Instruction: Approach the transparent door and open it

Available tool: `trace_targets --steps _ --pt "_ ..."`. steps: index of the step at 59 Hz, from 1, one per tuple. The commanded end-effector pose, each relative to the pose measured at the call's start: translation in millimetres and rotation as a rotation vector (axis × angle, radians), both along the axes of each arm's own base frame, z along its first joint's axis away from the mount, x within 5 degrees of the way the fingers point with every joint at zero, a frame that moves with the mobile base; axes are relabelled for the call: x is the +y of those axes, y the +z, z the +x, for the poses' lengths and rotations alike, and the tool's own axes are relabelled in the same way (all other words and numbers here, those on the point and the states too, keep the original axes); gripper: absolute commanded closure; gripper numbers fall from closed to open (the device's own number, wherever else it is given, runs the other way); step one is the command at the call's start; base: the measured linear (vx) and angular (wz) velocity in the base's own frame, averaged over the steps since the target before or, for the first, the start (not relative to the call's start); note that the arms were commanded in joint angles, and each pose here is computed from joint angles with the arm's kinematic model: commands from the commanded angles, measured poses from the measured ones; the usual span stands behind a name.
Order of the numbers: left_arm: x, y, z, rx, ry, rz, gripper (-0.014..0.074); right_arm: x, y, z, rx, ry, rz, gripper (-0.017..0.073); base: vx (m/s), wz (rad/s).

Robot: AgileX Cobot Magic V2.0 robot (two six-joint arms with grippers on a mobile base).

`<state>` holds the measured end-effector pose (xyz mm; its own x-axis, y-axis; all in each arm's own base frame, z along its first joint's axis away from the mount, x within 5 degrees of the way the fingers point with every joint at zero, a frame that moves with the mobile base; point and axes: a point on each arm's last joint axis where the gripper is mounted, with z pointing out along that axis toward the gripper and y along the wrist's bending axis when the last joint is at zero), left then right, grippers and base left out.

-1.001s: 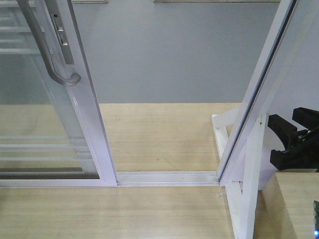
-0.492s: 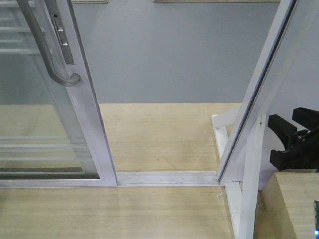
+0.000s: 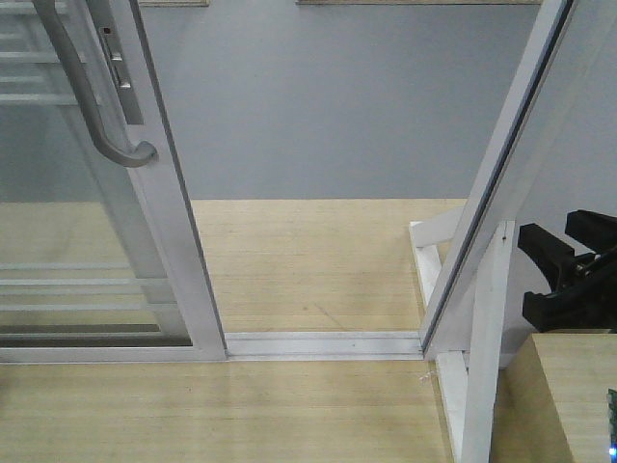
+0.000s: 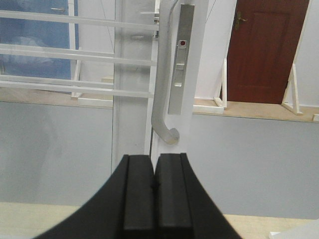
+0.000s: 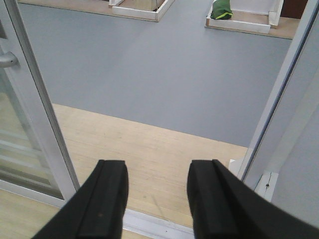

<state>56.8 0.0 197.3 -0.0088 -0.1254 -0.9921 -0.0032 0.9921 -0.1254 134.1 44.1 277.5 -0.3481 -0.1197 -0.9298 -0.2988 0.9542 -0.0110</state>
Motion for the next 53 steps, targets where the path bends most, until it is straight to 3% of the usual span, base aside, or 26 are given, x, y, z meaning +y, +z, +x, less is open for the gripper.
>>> trace_targets --steps 1,38,42,53 --pt "-0.2 -4.1 0.7 -0.039 -0.005 -0.028 0.06 1.6 15.9 3.0 -0.095 0.014 0.019 0.0201 0.0 0.0" --pt "-0.2 -4.3 0.8 -0.037 -0.005 -0.027 0.06 0.4 15.4 0.9 -0.097 0.011 0.019 0.0201 0.0 0.0" --pt "-0.2 -4.3 0.8 -0.037 -0.005 -0.027 0.06 -7.8 17.5 -5.7 -0.119 -0.025 -0.008 0.0201 0.0 0.0" --pt "-0.1 -4.3 0.8 -0.037 -0.004 -0.027 0.0601 -36.5 8.6 -38.5 -0.207 -0.233 0.086 0.0217 0.0 0.0"
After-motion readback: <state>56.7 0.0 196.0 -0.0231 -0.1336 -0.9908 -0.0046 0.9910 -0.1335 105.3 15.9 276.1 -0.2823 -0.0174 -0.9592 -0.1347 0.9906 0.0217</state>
